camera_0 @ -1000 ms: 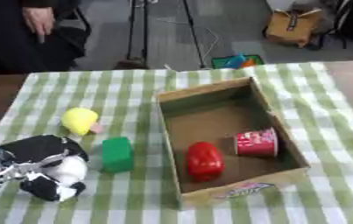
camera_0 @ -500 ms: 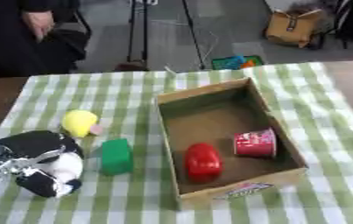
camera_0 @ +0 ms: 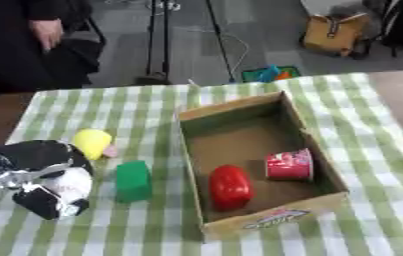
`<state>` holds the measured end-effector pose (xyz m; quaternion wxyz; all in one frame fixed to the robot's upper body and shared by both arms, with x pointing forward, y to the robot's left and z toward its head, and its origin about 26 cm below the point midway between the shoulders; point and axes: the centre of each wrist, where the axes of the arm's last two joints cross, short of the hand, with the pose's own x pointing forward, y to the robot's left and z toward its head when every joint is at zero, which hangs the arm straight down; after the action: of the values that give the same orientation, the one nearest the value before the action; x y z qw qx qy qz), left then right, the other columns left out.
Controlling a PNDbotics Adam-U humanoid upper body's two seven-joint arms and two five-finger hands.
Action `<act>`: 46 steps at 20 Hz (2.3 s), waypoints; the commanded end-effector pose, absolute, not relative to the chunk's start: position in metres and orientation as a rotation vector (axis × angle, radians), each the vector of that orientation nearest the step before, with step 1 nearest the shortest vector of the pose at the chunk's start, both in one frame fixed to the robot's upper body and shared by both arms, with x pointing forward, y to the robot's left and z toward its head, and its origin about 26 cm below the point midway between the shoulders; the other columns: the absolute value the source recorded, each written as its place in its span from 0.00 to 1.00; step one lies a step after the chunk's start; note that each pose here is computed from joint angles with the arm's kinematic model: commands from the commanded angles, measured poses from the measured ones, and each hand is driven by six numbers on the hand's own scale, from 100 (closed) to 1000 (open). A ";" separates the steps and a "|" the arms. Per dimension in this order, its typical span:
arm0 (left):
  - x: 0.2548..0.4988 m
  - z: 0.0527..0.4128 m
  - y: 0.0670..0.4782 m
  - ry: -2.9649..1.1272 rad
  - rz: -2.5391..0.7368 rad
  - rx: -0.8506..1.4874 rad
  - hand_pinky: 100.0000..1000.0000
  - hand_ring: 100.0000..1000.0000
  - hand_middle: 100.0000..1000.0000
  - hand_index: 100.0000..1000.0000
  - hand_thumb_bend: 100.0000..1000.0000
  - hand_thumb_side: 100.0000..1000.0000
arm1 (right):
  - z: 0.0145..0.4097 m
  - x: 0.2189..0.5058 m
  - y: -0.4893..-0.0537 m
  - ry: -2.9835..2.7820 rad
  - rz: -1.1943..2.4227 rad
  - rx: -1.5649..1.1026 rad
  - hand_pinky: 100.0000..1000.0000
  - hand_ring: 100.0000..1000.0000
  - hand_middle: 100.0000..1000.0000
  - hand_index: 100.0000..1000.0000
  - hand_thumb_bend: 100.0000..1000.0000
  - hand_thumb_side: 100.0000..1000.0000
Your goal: Pick up objects on the table and place them in the box.
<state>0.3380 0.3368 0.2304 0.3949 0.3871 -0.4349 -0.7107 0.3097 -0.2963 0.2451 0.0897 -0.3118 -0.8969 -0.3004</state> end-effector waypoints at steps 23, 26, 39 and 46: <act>0.324 0.328 0.306 -1.221 -1.883 1.098 0.07 0.37 0.42 0.45 0.08 0.26 | 0.249 0.304 -0.298 -2.707 -0.869 -0.940 0.58 0.54 0.39 0.55 0.00 0.37; 0.328 0.340 0.298 -1.261 -1.890 1.087 0.05 0.37 0.42 0.45 0.06 0.25 | 0.248 0.304 -0.297 -2.707 -0.866 -0.939 0.58 0.54 0.39 0.55 0.00 0.36; 0.354 0.381 0.253 -1.403 -1.942 1.044 0.00 0.35 0.41 0.45 0.00 0.24 | 0.247 0.305 -0.293 -2.707 -0.855 -0.922 0.58 0.54 0.39 0.55 0.00 0.36; 0.376 0.392 0.234 -1.465 -1.909 0.997 0.00 0.34 0.41 0.45 0.00 0.24 | 0.246 0.305 -0.291 -2.708 -0.853 -0.910 0.58 0.54 0.39 0.55 0.00 0.36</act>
<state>0.3764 0.2334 0.3837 0.2682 0.3604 -0.5399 -0.7118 0.3094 -0.2913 0.2365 0.1040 -0.3092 -0.9003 -0.2882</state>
